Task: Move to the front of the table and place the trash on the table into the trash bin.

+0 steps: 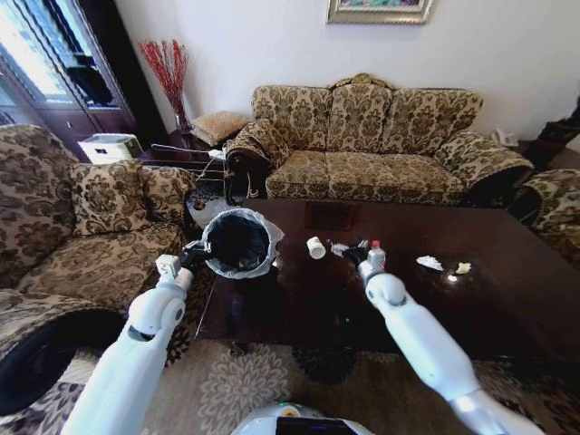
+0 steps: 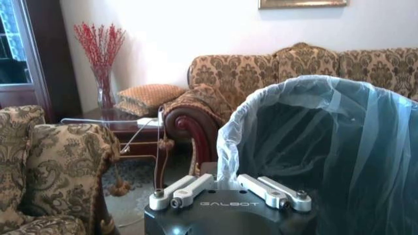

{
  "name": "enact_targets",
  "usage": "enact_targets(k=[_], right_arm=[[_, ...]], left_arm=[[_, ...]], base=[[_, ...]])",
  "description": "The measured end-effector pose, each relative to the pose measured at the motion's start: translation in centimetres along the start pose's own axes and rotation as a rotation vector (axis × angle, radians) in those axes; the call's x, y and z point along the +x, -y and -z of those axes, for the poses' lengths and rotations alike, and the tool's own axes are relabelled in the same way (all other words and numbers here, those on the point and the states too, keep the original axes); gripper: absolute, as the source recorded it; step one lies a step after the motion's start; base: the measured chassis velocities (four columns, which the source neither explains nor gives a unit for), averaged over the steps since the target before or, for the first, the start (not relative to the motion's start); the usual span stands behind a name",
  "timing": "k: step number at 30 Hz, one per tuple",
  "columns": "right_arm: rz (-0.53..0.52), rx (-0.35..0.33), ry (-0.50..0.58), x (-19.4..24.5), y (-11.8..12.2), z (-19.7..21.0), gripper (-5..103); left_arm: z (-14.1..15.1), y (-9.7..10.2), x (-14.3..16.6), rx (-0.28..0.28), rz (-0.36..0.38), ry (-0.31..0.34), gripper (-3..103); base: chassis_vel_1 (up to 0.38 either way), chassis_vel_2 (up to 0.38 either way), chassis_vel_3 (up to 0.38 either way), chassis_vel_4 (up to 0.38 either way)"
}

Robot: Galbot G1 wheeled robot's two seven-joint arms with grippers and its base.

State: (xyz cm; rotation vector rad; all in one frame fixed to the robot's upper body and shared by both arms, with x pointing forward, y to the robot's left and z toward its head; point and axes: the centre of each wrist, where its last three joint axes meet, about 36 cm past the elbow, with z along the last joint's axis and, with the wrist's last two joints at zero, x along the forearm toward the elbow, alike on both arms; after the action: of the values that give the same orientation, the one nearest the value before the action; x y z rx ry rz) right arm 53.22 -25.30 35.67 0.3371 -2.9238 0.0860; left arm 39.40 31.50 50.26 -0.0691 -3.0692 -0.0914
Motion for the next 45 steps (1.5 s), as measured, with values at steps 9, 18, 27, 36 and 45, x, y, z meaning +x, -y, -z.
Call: enact_targets(k=[9,18,27,36,45], right_arm=[[-0.013,0.025,-0.001,-4.5,-2.0,-1.2,100],[0.003,0.065,0.018,-4.8,-3.7,-0.9,100],[0.015,0.083,0.02,-0.1,-3.8,-1.3,100],[-0.031,0.081,-0.027,0.1,-3.0,-3.4,100],[-0.013,0.061,-0.032,-3.3,-3.2,-2.1,99]], left_arm=[[0.3,0.2,0.7,0.008,-0.001,0.008,1],[0.7,0.5,1.2,0.007,-0.009,0.015,1],[0.7,0.9,1.5,0.006,-0.027,0.013,1],[1.0,0.8,1.7,-0.006,-0.038,0.013,1],[1.1,1.0,2.1,-0.009,-0.05,0.016,1]], base=[[0.0,0.0,0.0,0.0],[0.0,0.0,0.0,0.0],[0.0,0.0,0.0,0.0],[0.0,0.0,0.0,0.0],[0.0,0.0,0.0,0.0]])
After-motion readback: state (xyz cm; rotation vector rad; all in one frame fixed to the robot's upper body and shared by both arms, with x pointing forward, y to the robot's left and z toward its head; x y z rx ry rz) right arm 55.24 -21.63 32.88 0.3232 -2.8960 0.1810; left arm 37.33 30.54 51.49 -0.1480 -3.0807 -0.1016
